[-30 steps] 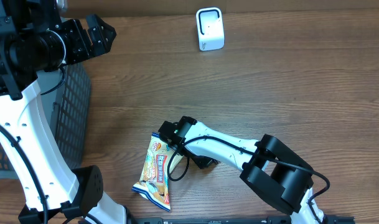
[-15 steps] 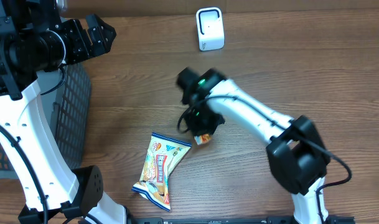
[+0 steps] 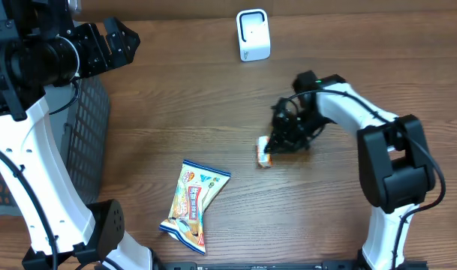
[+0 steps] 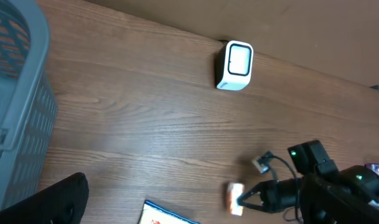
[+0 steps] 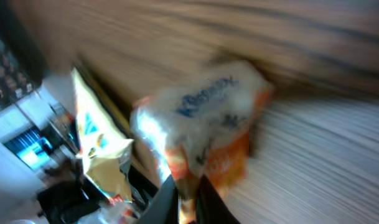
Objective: Scan the item barcode
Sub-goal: 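Grasp the small orange box with the right gripper, then lift the orange box and bring it to the scanner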
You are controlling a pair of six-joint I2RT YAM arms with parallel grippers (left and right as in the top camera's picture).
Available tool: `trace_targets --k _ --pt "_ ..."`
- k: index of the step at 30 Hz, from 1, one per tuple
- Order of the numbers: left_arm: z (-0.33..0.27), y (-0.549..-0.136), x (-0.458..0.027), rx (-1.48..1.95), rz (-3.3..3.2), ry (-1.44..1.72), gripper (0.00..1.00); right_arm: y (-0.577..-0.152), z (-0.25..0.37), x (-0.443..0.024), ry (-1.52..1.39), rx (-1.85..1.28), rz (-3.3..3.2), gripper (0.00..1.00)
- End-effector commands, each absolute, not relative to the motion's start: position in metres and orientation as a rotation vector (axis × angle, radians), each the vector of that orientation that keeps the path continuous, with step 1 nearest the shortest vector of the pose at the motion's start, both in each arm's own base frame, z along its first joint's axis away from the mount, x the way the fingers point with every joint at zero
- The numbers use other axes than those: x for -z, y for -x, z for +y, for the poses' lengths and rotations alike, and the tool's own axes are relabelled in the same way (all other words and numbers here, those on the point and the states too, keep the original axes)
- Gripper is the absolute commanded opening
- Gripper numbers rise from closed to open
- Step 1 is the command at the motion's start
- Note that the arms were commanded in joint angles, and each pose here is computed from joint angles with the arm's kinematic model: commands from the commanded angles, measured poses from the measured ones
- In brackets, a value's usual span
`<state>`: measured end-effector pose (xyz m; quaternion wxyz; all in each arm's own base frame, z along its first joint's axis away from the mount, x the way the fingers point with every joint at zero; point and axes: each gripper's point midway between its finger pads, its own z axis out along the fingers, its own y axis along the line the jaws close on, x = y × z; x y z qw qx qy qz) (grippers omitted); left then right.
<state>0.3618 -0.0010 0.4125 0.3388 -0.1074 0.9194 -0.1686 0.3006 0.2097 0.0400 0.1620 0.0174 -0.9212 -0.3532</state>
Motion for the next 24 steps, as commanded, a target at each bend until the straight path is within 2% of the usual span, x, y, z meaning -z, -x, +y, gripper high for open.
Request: trace_targets --k 1,2,6,9,10,13,15,19,21,24 --pt "-0.001 -0.360 -0.418 0.443 2.377 0.264 1.00 -0.315 0.156 -0.030 0.126 0.805 -2.738 0.16" --pt "-0.001 -0.360 -0.418 0.443 2.377 0.264 1.00 -0.316 0.147 -0.027 0.150 0.758 -2.751 0.18" --pt "-0.001 -0.360 -0.418 0.443 2.377 0.264 1.00 -0.320 0.111 -0.024 0.225 0.598 -2.786 0.45" --pt "-0.001 -0.360 -0.418 0.443 2.377 0.264 1.00 -0.324 0.102 -0.037 0.232 0.559 -2.788 0.49" --pt "-0.001 -0.360 -0.418 0.443 2.377 0.264 1.00 -0.326 0.103 -0.045 0.210 0.573 -2.788 0.50" --pt "-0.001 -0.360 -0.418 0.443 2.377 0.264 1.00 -0.325 0.123 -0.066 0.034 0.714 -2.767 0.70" --pt "-0.001 -0.360 -0.418 0.443 2.377 0.264 1.00 -0.318 0.140 -0.072 -0.088 0.801 -2.737 0.77" --pt "-0.001 -0.360 -0.418 0.443 2.377 0.264 1.00 -0.312 0.157 -0.066 -0.185 0.803 -2.735 0.75" --pt "-0.001 -0.360 -0.418 0.443 2.377 0.264 1.00 -0.313 0.166 -0.057 -0.200 0.803 -2.753 0.64" --pt "-0.001 -0.360 -0.418 0.443 2.377 0.264 1.00 -0.315 0.170 -0.042 -0.125 0.759 -2.783 0.54"
